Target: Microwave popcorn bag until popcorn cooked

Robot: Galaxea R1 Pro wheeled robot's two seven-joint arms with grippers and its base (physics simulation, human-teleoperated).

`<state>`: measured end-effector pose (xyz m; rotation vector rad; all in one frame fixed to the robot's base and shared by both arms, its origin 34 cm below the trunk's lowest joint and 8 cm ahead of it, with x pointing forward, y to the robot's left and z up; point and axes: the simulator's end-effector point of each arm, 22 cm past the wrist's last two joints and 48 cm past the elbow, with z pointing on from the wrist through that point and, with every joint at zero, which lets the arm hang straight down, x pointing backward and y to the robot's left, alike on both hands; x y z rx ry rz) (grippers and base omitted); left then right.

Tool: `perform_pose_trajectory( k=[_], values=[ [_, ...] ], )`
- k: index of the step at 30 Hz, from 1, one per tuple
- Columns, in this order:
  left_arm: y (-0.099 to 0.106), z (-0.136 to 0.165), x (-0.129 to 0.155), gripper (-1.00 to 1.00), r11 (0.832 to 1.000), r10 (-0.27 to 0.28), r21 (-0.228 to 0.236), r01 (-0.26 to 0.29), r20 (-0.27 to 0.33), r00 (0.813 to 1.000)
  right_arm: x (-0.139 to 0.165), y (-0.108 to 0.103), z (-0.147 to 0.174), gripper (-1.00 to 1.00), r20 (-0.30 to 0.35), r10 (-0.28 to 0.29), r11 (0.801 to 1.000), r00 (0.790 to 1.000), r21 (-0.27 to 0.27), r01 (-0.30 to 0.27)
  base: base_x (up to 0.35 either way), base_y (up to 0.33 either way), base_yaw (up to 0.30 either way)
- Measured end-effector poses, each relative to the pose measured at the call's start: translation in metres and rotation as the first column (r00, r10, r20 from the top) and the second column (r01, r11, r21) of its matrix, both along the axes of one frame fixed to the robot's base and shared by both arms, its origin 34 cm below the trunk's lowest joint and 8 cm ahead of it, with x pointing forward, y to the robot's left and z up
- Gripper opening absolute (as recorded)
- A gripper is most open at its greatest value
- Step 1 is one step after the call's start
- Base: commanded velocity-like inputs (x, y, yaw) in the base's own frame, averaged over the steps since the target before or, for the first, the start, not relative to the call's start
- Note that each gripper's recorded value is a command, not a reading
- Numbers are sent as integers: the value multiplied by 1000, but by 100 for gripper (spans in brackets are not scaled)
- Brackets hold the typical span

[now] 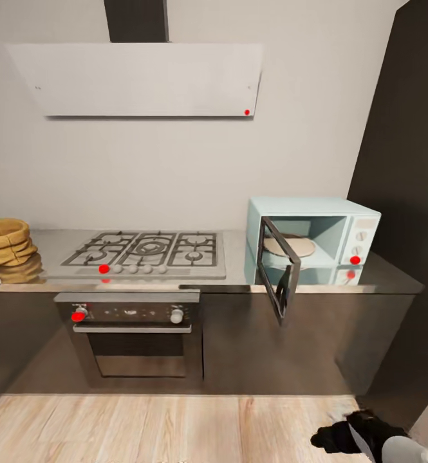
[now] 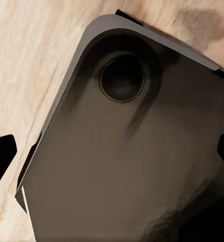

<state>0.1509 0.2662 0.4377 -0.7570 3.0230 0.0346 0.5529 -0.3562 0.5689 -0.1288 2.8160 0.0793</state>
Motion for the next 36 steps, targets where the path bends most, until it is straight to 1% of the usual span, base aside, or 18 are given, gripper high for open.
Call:
perform_pose_trajectory(
  k=[1,2,3,4,6,10,15,17,18,19,20,21,22,24,33,34,35,36],
  values=[
    [0,0,0,100,1000,0,1,0,-1,1000,-26,30,-20,100,-43,25,999,999,24,-24,0,0,292],
    [0,0,0,100,1000,0,0,0,-1,1000,-57,45,-38,100,-84,37,999,996,34,-35,0,0,278],
    [0,0,0,100,1000,0,0,0,-1,1000,-69,54,-45,100,-96,46,998,994,42,-43,0,0,245],
    [0,0,0,100,1000,0,0,0,-1,1000,-82,68,-54,100,-99,61,997,993,57,-56,0,0,170],
    [0,0,0,100,1000,0,0,0,-1,1000,-91,82,-60,100,-82,83,995,993,67,-78,0,0,71],
    [3,0,-1,100,1000,3,5,-3,-2,1000,-95,81,-64,100,-71,148,989,986,11,-148,0,0,215],
    [6,0,0,100,1000,16,9,-16,-1,1000,-93,88,-64,100,-67,148,989,987,6,-148,0,0,298],
    [10,0,0,100,999,51,13,-51,0,999,-84,106,-63,100,-47,148,989,988,-16,-149,0,0,300],
    [14,0,-1,100,995,100,18,-100,1,995,-74,126,-60,100,-21,150,988,988,-42,-151,0,0,300],
    [17,0,-2,100,991,132,22,-132,1,991,-70,138,-58,100,-9,160,986,987,-49,-161,0,0,300],
    [20,1,-2,100,985,169,25,-169,2,986,-68,147,-57,100,0,185,981,983,-65,-185,0,0,300],
    [23,1,-2,100,979,201,27,-201,3,980,-68,152,-57,100,2,237,968,972,-91,-236,0,0,300],
    [24,1,-3,100,977,213,29,-213,3,977,-68,153,-56,100,2,263,960,965,-104,-261,0,0,300],
    [25,1,-3,100,975,222,30,-222,4,975,-68,155,-56,100,1,284,953,959,-112,-282,0,0,300],
    [31,1,-3,100,973,229,38,-229,5,973,-68,154,-57,100,0,299,947,954,-120,-297,0,0,300],
    [32,1,-5,100,972,230,45,-230,1,973,-68,154,-57,100,0,299,947,954,-121,-297,0,0,300],
    [36,2,-8,100,971,232,64,-231,-10,973,-68,155,-57,100,0,301,946,953,-121,-299,0,0,300],
    [43,3,-14,100,967,235,104,-231,-30,972,-68,156,-57,100,-1,306,945,952,-122,-304,0,0,300]
  ],
)
